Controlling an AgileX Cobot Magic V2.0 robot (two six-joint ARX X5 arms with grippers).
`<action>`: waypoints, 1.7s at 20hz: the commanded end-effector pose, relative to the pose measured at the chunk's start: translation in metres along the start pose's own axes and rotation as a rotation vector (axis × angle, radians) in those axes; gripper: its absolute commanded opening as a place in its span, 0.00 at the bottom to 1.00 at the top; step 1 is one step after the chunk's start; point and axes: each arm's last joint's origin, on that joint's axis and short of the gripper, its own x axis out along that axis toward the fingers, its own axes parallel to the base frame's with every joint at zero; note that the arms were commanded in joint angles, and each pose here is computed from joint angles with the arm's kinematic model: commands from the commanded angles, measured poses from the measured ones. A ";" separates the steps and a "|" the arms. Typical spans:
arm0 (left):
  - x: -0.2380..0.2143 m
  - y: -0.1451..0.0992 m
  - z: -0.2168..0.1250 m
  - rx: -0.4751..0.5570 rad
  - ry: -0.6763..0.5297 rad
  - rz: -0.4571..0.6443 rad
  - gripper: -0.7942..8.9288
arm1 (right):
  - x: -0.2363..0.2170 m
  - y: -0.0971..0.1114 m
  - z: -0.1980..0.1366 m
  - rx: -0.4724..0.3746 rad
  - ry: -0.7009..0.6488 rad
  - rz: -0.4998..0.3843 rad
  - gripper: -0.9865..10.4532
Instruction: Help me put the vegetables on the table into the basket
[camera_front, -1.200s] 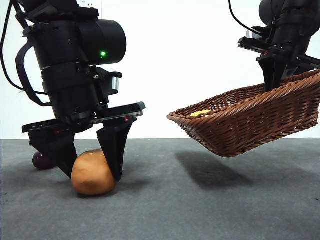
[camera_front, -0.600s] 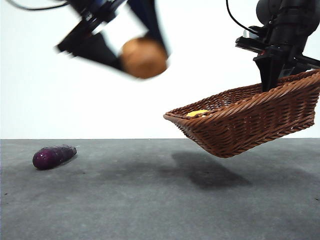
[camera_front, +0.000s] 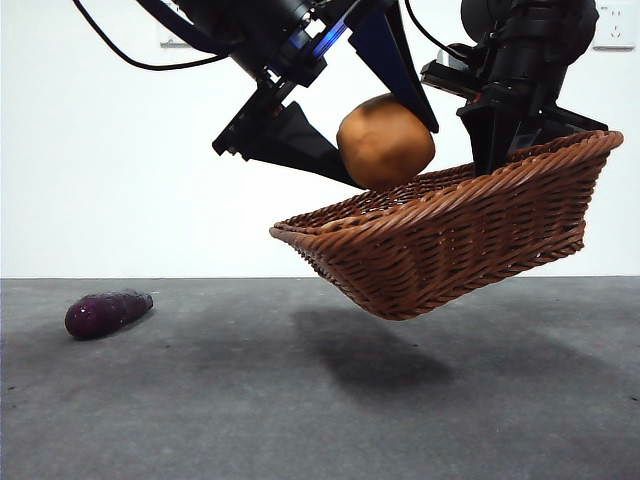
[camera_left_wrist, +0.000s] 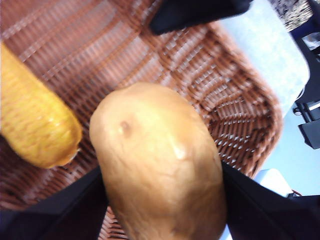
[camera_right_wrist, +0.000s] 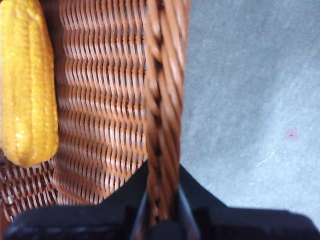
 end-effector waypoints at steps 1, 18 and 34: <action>0.002 0.000 -0.001 0.041 0.001 0.003 0.76 | 0.002 0.002 0.000 0.010 0.005 0.011 0.07; -0.108 0.151 0.068 -0.157 0.074 0.689 0.76 | 0.002 0.003 0.000 -0.001 0.002 0.012 0.07; -0.018 0.243 0.044 -0.213 0.291 0.735 0.41 | 0.002 0.003 0.000 0.002 0.004 0.011 0.07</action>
